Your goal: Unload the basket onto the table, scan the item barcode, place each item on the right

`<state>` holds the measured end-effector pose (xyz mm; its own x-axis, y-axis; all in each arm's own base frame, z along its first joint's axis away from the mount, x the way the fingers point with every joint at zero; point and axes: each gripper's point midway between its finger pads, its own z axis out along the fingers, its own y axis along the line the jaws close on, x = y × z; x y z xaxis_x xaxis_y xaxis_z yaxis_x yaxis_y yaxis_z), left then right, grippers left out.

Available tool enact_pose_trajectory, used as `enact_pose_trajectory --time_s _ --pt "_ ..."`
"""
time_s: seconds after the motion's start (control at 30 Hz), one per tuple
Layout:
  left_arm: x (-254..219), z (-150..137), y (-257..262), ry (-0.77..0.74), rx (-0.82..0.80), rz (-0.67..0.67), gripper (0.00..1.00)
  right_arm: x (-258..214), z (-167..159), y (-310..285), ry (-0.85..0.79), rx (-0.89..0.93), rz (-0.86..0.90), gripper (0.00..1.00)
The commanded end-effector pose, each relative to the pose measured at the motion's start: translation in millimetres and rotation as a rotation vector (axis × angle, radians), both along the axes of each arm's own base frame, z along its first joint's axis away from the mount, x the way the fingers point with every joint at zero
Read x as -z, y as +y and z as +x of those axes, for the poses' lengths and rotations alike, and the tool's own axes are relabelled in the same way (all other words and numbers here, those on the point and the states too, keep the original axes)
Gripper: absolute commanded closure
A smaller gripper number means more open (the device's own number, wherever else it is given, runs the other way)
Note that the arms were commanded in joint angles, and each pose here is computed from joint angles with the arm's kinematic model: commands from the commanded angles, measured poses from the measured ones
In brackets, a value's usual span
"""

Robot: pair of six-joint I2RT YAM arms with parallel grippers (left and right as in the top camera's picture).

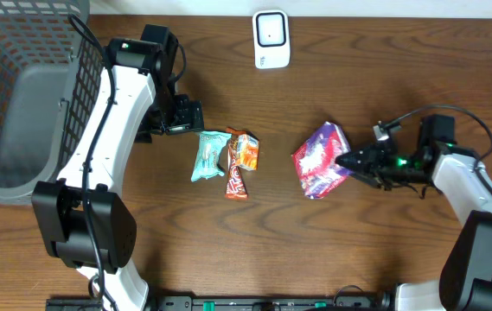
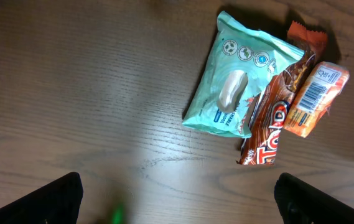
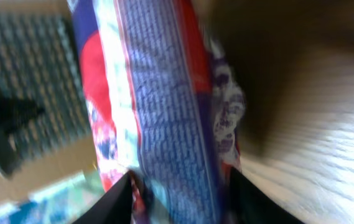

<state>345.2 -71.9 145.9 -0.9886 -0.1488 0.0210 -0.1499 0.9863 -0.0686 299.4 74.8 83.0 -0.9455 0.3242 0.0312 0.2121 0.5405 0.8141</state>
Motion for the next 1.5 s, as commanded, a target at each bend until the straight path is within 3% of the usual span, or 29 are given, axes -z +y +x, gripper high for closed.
enact_pose_trajectory --time_s 0.0,0.37,0.63,0.83,1.27,1.47 --pt "-2 -1 4 -0.006 0.006 0.011 0.02 -3 4 -16 -0.029 -0.001 -0.073 0.44" --pt "-2 -1 4 -0.006 0.006 0.011 0.02 -21 9 -54 0.036 -0.047 -0.386 0.35" --pt "-2 -1 4 -0.006 0.006 0.011 0.02 -16 7 -65 0.054 -0.049 -0.464 0.13" --pt "-2 -1 4 -0.006 0.006 0.011 0.02 -10 8 -74 0.059 -0.043 -0.525 0.05" --pt "-2 -1 4 -0.006 0.006 0.011 0.02 11 12 -64 0.007 -0.069 -0.546 0.01" --pt "-2 -1 4 -0.006 0.006 0.011 0.02 29 12 -53 -0.027 -0.091 -0.551 0.05"
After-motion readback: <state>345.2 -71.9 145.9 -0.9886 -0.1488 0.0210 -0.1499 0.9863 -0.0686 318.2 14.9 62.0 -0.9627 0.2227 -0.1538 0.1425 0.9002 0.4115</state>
